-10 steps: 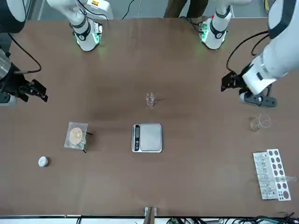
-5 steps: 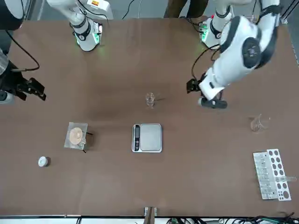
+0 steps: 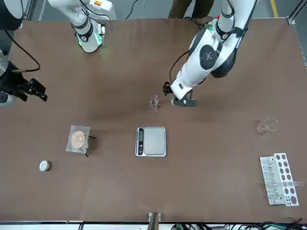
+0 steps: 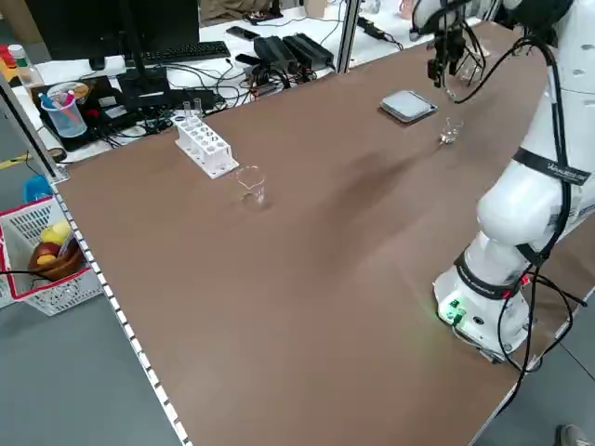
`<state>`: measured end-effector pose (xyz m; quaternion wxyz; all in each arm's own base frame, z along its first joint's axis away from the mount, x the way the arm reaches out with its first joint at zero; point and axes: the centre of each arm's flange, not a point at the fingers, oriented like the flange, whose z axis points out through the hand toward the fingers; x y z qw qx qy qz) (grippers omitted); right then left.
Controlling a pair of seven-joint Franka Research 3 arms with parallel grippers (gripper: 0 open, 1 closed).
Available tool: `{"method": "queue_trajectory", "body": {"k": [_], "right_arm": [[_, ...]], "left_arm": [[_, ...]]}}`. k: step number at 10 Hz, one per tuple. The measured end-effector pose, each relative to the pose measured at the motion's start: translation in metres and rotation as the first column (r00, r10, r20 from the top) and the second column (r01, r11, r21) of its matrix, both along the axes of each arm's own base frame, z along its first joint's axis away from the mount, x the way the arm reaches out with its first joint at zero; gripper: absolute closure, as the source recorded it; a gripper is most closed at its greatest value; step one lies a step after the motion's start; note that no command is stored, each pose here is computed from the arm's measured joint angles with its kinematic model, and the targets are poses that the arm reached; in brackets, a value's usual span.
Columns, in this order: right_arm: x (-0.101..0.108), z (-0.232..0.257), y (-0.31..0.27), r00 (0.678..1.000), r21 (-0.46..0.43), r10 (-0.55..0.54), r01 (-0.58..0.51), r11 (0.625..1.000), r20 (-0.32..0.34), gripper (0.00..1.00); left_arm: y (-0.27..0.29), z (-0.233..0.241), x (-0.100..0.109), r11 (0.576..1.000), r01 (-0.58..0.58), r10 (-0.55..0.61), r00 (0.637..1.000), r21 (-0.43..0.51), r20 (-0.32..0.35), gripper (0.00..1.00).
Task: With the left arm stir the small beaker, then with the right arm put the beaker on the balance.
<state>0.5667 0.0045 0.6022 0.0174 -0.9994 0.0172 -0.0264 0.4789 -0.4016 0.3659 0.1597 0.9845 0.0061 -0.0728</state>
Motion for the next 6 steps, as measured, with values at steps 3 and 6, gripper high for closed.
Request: {"method": "queue_trajectory", "body": {"k": [3, 6], "right_arm": [[-0.002, 0.0, 0.001, 1.0, 0.0, 0.002, -0.002, 1.0, -0.008, 0.0], [-0.002, 0.0, 0.005, 1.0, 0.0, 0.01, -0.01, 1.0, -0.012, 0.0]], "left_arm": [[0.004, -0.051, -0.008, 0.999, -0.033, 0.034, 0.999, -0.009, 0.027, 0.28], [-0.002, -0.07, -0.028, 1.0, -0.017, 0.017, 0.999, -0.002, 0.031, 0.3]]}}
